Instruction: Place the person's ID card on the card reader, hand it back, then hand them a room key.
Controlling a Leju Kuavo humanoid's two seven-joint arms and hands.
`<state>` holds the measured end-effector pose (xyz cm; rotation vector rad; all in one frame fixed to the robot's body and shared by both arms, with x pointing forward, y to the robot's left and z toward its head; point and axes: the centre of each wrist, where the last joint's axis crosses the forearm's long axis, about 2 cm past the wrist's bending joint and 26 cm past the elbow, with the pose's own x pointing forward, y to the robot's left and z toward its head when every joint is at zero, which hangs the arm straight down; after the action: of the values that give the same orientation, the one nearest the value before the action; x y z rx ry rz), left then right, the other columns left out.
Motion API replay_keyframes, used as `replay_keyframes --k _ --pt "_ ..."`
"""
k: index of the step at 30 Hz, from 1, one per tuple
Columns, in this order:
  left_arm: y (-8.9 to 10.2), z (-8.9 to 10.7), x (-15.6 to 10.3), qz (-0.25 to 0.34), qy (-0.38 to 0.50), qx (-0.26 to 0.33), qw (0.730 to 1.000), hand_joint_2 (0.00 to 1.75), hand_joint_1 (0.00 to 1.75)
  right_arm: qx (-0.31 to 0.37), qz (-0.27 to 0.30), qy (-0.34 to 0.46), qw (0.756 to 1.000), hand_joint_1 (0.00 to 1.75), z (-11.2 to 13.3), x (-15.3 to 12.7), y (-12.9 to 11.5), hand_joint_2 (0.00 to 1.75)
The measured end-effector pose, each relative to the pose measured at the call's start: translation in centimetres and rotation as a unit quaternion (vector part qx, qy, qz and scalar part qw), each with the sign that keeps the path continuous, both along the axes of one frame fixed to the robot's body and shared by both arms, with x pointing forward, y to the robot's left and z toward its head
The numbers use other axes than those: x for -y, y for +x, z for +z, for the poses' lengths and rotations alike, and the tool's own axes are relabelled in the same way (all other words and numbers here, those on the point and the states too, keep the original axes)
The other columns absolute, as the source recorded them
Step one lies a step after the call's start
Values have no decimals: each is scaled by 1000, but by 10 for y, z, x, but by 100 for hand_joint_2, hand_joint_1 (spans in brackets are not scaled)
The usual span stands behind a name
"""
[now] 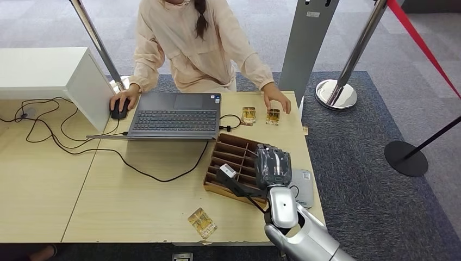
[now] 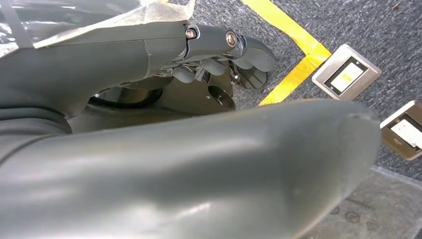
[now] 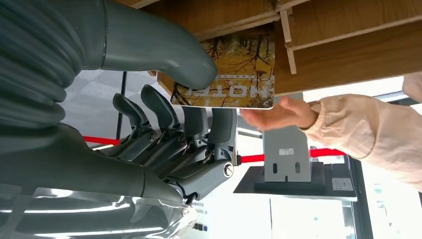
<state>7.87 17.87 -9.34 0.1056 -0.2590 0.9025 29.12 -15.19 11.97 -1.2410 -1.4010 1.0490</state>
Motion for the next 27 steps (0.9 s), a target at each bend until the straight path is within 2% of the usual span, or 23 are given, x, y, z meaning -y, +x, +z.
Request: replay_keyframes --k 11,27 --pt "0 0 0 2 3 1 1000 0 0 37 12 -3 999 153 13 -2 -6 175" --pt "-1 0 0 4 -2 2 1000 0 0 109 26 7 994 137 47 -1 -18 175"
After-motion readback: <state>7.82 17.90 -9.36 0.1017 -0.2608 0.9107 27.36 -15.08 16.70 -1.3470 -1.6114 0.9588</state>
